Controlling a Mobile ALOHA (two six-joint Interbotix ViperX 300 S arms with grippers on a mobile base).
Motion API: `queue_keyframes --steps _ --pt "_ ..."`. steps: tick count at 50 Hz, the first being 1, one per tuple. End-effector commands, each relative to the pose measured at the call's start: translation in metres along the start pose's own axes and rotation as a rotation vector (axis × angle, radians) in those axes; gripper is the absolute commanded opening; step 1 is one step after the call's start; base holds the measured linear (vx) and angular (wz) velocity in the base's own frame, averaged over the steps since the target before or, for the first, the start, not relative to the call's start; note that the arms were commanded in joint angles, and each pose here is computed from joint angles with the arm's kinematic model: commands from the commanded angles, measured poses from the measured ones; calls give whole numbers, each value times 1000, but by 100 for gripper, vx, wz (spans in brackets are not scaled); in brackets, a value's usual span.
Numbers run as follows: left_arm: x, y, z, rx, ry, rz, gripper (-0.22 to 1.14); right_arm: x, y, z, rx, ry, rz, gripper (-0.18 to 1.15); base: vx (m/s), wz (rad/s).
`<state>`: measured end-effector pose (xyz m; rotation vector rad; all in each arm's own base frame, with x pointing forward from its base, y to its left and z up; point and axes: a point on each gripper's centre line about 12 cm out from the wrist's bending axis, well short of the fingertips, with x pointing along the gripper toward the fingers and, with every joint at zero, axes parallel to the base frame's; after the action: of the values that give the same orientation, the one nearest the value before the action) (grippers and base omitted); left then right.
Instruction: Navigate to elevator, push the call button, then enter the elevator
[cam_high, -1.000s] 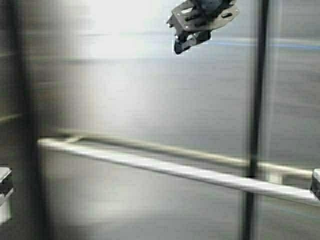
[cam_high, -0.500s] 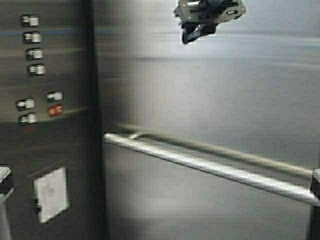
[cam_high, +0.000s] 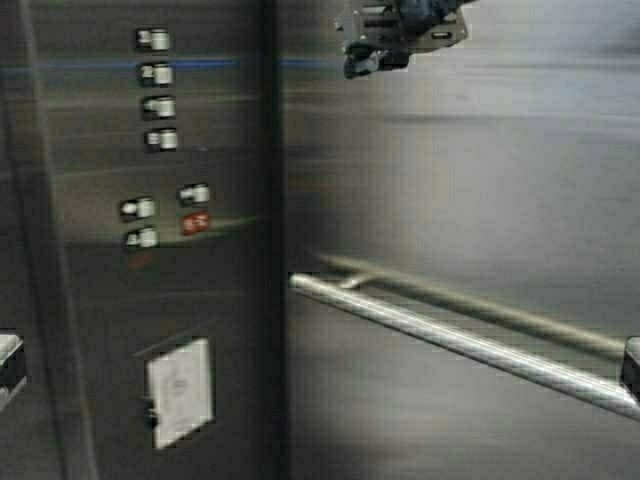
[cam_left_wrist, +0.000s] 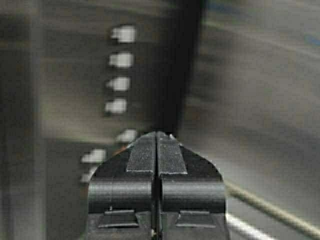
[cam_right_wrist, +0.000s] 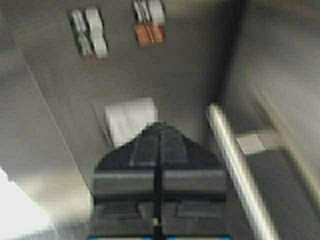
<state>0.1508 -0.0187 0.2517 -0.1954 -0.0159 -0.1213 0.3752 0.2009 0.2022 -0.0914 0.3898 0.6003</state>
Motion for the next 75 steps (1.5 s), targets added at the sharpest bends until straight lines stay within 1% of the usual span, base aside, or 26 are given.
queue_keyframes --steps 1,8,13,20,25,36,43,60,75 --pt "2 -2 11 -2 -21 -5 2 0 -12 12 33 -89 5 6 11 22" --pt "3 -3 13 13 -27 -6 2 6 -23 8 51 -130 13 6 11 18" --pt "2 -2 11 23 -24 -4 2 9 -36 4 66 -177 18 6 13 19" --pt "2 -2 8 35 -15 -4 2 13 -53 -10 94 -234 32 6 17 23" --pt "2 -2 8 38 -19 -5 2 15 -53 -19 107 -276 67 6 16 24" --pt "2 -2 7 41 -16 -5 2 35 -51 -44 81 -304 118 6 14 18" --pt "2 -2 7 40 -15 -4 2 47 -52 -51 74 -333 138 6 11 11" --pt "1 -2 7 38 -18 -5 2 85 -61 -46 54 -408 166 6 7 4" --pt "0 -2 6 35 -19 -5 2 111 -40 -46 29 -421 221 6 4 -1"
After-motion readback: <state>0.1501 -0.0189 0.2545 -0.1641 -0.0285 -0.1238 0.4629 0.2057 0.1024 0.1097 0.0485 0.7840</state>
